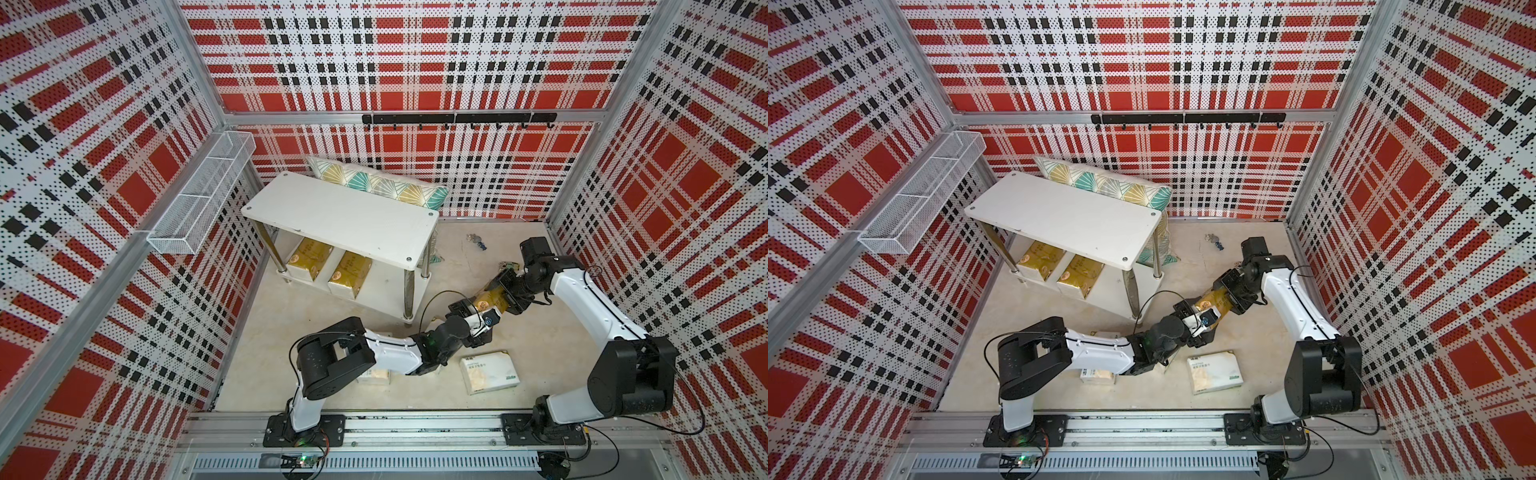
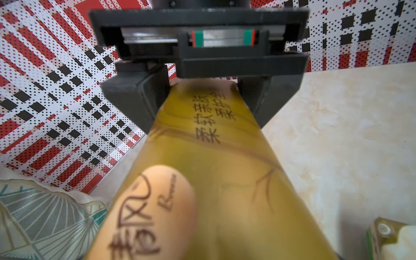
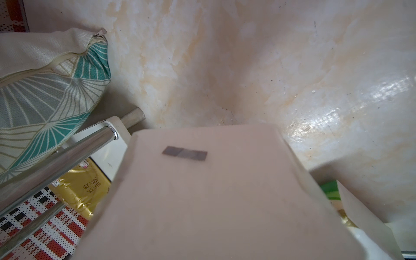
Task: Place the tissue boxes on the shelf by color
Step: Pick up the box of tissues from the center of the board.
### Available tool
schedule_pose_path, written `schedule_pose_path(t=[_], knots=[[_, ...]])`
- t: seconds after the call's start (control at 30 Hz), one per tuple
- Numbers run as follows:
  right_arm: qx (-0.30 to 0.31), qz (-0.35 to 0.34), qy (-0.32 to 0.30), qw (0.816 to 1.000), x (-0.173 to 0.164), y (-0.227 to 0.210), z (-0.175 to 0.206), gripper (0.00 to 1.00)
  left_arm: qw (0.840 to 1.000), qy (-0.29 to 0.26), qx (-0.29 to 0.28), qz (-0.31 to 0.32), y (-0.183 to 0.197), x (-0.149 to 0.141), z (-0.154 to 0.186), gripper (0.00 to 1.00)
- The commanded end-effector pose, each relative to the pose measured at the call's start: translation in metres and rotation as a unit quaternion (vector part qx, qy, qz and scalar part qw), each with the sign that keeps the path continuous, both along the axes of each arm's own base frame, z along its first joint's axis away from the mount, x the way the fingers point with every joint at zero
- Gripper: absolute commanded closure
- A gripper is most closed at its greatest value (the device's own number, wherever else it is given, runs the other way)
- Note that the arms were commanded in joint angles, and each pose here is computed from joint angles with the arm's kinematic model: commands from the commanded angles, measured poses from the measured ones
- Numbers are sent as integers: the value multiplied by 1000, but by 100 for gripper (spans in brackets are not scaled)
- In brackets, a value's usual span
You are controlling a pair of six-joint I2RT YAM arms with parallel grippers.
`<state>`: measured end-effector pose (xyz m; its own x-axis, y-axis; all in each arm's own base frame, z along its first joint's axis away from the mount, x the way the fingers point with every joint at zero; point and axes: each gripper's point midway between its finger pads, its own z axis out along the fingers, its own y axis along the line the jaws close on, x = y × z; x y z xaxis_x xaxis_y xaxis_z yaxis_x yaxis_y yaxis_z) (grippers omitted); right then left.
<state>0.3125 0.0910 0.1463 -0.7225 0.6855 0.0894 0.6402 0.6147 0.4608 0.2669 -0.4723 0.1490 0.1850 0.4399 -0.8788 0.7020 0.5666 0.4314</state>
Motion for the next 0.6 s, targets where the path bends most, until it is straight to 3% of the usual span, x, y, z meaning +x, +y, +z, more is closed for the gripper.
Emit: schedule_pose_path(t=[0.0, 0.17, 0.2, 0.23, 0.57], knots=[[7, 17, 7, 1000, -4, 6, -2, 30, 1000, -10, -18, -3, -4, 2, 10, 18], [10, 24, 1, 1000, 1, 8, 0, 20, 1000, -4, -23, -7, -1, -1, 13, 23], [12, 25, -3, 1000, 3, 9, 1, 15, 1000, -3, -25, -8, -1, -2, 13, 23], [12, 26, -5, 1000, 5, 8, 2, 0, 1000, 0, -27, -11, -1, -3, 13, 23], [-6, -24, 0, 1000, 12, -30, 3, 0, 999, 14, -41, -8, 6, -4, 17, 24]])
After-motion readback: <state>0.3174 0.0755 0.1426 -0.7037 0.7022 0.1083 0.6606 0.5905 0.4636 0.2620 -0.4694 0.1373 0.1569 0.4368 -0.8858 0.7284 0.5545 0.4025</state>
